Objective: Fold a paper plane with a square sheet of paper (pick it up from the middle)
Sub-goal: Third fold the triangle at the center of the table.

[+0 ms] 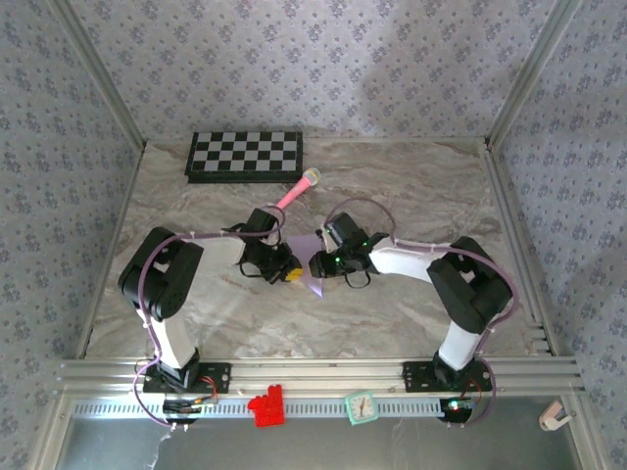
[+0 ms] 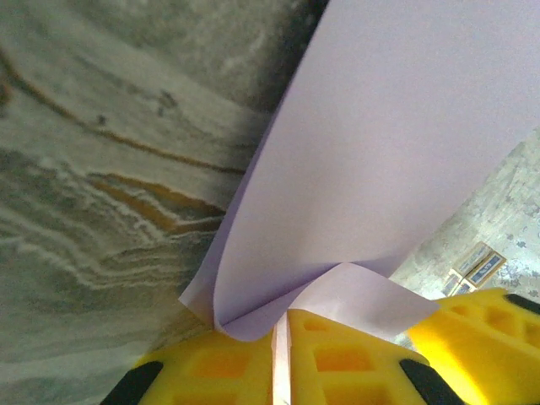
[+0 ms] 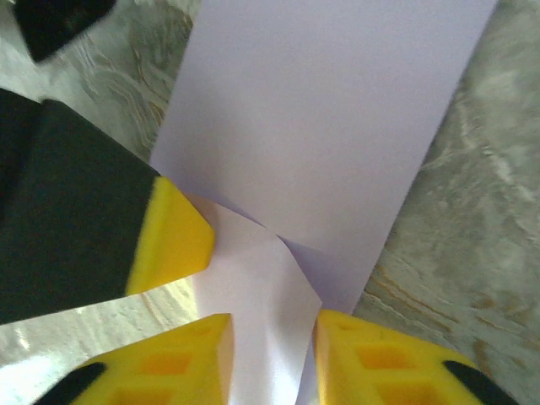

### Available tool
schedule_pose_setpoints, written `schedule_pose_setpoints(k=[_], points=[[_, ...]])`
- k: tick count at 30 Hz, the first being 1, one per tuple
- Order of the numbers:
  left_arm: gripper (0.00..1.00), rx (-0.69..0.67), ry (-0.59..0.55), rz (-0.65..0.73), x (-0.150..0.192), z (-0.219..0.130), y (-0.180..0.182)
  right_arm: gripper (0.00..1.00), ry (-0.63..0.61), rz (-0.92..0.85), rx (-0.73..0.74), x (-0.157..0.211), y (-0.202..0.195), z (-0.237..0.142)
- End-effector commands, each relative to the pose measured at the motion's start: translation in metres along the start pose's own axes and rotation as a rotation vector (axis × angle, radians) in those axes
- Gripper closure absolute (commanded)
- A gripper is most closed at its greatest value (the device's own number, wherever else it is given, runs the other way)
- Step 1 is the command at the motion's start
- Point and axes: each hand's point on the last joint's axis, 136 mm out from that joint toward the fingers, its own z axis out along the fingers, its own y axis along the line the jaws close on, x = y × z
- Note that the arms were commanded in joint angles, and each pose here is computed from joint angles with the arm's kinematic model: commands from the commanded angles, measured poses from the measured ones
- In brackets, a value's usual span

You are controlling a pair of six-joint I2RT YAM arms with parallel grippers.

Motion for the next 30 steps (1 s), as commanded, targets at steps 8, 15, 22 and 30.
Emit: schedule_pose_setpoints(k=[8,15,22,30], points=[[0.88,-0.118,-0.006,-0.048,0.000,0.009,0.031,0.69,0.039,0.022,-0.104,0.005,0.022,-0.021],[0.89,-0.132,-0.007,-0.062,0.000,0.010,0.035,0.81,0.131,-0.004,-0.143,0.028,0.033,-0.004],[0.89,-0.136,-0.005,-0.063,0.000,0.010,0.036,0.84,0.177,-0.018,-0.138,0.038,0.034,0.010],[0.89,-0.142,-0.002,-0.066,0.001,0.010,0.038,0.85,0.193,-0.009,-0.109,0.040,0.028,0.016]])
